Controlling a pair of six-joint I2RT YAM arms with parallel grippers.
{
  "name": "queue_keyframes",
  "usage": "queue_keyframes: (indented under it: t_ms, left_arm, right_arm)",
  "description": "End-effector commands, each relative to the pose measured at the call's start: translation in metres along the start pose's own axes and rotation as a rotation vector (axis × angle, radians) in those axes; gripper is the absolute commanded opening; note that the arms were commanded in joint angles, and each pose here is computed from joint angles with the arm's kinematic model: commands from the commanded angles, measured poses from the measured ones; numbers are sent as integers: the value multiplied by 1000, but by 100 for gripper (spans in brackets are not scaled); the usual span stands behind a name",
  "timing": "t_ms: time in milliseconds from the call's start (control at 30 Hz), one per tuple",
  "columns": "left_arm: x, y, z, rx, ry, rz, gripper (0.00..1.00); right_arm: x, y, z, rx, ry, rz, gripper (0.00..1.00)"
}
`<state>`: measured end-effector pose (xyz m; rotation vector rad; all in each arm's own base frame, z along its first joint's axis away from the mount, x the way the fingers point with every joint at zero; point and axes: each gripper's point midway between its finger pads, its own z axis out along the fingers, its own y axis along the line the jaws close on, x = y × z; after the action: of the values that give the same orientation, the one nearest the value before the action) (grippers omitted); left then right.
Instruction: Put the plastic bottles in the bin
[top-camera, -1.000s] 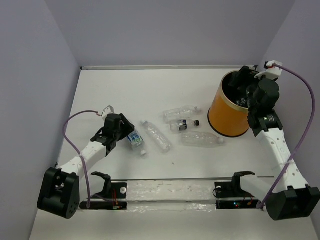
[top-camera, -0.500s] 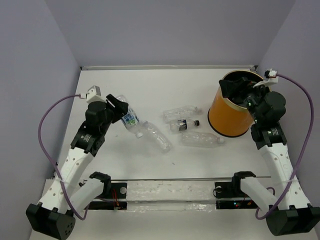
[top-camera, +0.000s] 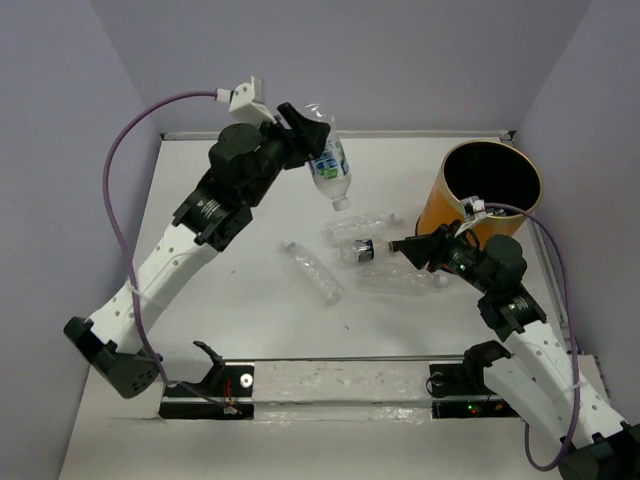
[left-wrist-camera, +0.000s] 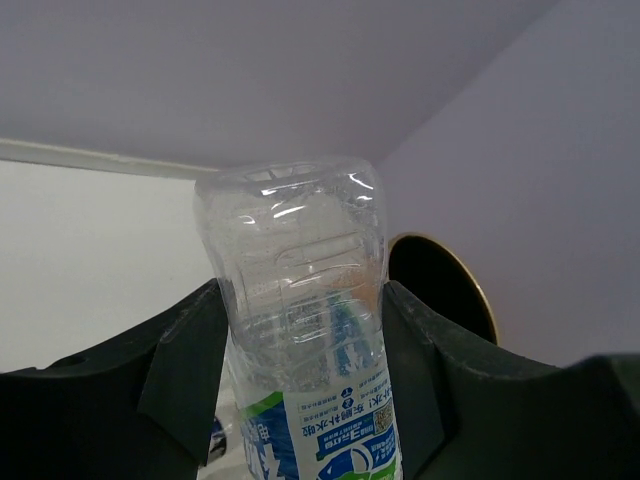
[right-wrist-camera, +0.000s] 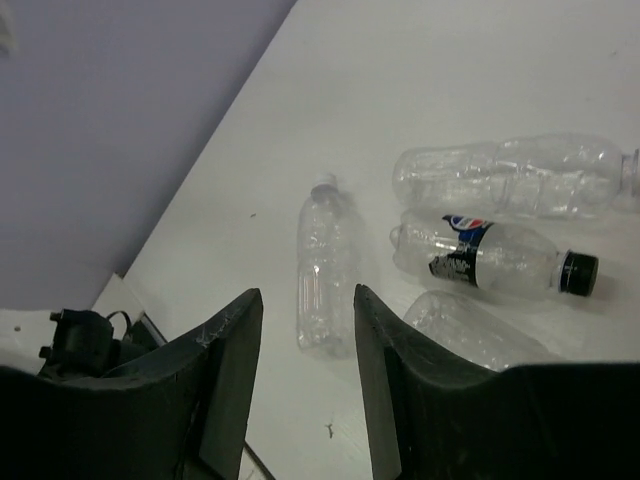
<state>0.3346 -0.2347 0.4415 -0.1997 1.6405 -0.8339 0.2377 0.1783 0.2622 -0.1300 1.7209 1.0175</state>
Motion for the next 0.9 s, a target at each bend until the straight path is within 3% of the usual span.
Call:
queue_keyframes:
  t_ms: [0,33,67,200,233,333,567,867]
  left_arm:
    - [-35,-76,20,121,-144,46,4]
    - [-17,-80,42,108,-116,67,4]
    - [-39,-105,44,162,-180,44,4]
    - [-35,-150,78,225,-220,32,4]
    - [-10,-157,98,231,-192,41,4]
    - [-3,-190,115,292,-251,24,5]
    - [10,-221,139,348,-419,-33,8]
    - [84,-239,170,454,-404,-13,20]
  right_arm:
    - [39,10,-11,-96,85,46,47]
    - [45,15,-16,-127,103,49,47]
    - [56,16,-19,-144,133,56,47]
    - [78,23,-31,-207,203,49,43]
    - [88,21,-33,-218,223,48,40]
    - [108,19,-43,-236,283,70,37]
    - [124,27,-58,-293,320,97,34]
    - [125,27,-62,-293,315,88,34]
